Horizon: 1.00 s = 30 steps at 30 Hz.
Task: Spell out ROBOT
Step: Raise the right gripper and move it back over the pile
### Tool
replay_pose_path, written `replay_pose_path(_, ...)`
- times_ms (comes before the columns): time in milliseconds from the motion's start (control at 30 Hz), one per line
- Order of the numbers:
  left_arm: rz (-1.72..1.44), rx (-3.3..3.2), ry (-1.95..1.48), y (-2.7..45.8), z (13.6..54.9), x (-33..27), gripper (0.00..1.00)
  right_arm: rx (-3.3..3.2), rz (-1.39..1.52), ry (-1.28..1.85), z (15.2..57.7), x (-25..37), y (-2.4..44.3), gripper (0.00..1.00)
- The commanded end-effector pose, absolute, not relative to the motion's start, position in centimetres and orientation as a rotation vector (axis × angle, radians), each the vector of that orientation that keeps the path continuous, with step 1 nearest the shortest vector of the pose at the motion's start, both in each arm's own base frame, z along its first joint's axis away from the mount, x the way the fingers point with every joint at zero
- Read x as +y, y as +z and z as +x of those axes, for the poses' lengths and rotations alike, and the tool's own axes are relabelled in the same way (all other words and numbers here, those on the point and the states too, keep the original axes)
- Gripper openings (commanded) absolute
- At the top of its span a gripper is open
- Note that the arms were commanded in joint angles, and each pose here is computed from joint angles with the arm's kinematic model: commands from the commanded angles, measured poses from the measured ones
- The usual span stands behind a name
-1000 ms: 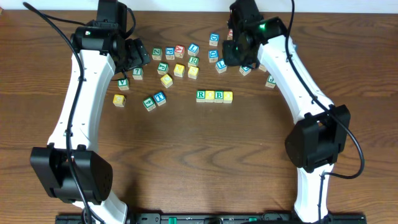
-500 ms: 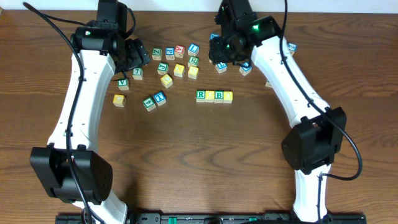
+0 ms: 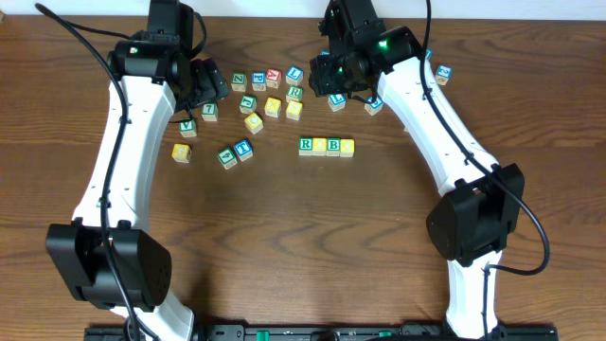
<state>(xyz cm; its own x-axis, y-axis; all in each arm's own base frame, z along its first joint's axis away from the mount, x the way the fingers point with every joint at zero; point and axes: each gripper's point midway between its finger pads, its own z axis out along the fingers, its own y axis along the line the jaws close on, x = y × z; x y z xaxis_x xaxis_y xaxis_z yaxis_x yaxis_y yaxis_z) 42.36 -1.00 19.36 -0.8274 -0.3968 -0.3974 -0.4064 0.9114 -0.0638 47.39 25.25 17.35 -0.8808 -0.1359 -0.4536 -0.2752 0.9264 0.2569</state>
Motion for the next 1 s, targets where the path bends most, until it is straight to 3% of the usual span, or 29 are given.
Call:
replay_pose_path(0, -0.582, 2.648, 0.047, 20.12, 42.1, -0.65, 1.0, 2.594, -0.299, 0.469, 47.17, 25.64, 19.93, 0.55)
replay_pose_path(433, -0.582, 2.648, 0.047, 20.11, 42.1, -0.65, 1.0, 2.591, -0.3, 0.469, 47.23, 25.66, 19.97, 0.58)
replay_pose_path(567, -0.582, 2.648, 0.047, 20.11, 42.1, -0.65, 1.0, 2.586, -0.301, 0.471, 47.3, 25.7, 20.02, 0.73)
replay_pose_path(600, -0.582, 2.648, 0.047, 20.11, 42.1, -0.65, 1.0, 2.587, -0.301, 0.471, 47.29, 25.7, 20.02, 0.83)
replay_pose_path(733, -0.582, 2.648, 0.047, 20.11, 42.1, -0.65, 1.0, 2.57, -0.3, 0.477, 47.59, 25.85, 20.25, 0.99)
replay_pose_path(967, -0.582, 2.648, 0.047, 20.11, 42.1, -0.65, 1.0, 2.584, -0.243, 0.465, 47.71, 25.55, 20.06, 0.99)
